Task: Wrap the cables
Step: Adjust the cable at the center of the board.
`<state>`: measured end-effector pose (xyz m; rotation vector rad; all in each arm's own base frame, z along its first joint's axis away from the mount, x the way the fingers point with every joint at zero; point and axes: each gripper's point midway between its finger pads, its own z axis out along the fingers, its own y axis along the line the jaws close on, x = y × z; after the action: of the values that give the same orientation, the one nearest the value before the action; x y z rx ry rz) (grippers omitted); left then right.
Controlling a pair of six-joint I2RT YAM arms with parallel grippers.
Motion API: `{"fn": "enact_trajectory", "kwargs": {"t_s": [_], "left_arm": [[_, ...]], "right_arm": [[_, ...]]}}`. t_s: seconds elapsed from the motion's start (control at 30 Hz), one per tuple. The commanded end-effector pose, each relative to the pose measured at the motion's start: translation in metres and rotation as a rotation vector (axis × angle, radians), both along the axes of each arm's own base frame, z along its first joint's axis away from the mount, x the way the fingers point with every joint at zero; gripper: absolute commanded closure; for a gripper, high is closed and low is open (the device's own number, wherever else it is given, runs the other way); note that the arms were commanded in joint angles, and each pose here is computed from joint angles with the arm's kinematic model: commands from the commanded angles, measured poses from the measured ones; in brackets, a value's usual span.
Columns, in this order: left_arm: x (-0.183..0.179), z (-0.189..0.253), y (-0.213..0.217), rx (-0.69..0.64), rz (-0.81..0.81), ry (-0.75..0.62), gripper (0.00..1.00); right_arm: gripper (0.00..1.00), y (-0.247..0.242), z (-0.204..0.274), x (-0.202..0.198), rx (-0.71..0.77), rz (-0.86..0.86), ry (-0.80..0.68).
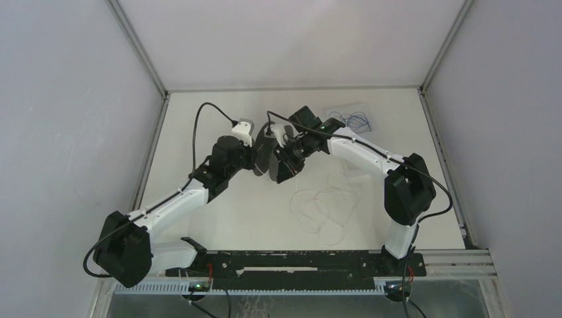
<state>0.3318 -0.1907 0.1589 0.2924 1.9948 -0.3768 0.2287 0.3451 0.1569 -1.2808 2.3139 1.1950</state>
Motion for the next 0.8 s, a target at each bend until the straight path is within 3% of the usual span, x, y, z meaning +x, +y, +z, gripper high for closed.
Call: {"fn": "enact_trajectory", "kwargs": {"t_s": [0.0, 0.33, 0.6, 0.77], "left_arm": [[0.012, 0.045, 0.002, -0.029, 0.028, -0.103, 1.0], [0.007, 0.048, -0.001, -0.025, -0.023, -0.11, 1.0], [0.009, 0.048, 0.0, -0.022, -0.018, -0.114, 1.0], [0.009, 0.045, 0.001, -0.049, -0.005, -0.066, 1.0]], "right_arm": [[0.7, -0.005, 0.028, 0.0, 0.068, 0.031, -0.068], [0.46, -0.034, 0.038, 0.022, 0.116, 0.003, -0.117], [0.41, -0.04, 0.043, 0.015, 0.146, 0.015, -0.157], [0.41, -0.012, 0.056, 0.006, 0.241, 0.022, -0.268]]}}
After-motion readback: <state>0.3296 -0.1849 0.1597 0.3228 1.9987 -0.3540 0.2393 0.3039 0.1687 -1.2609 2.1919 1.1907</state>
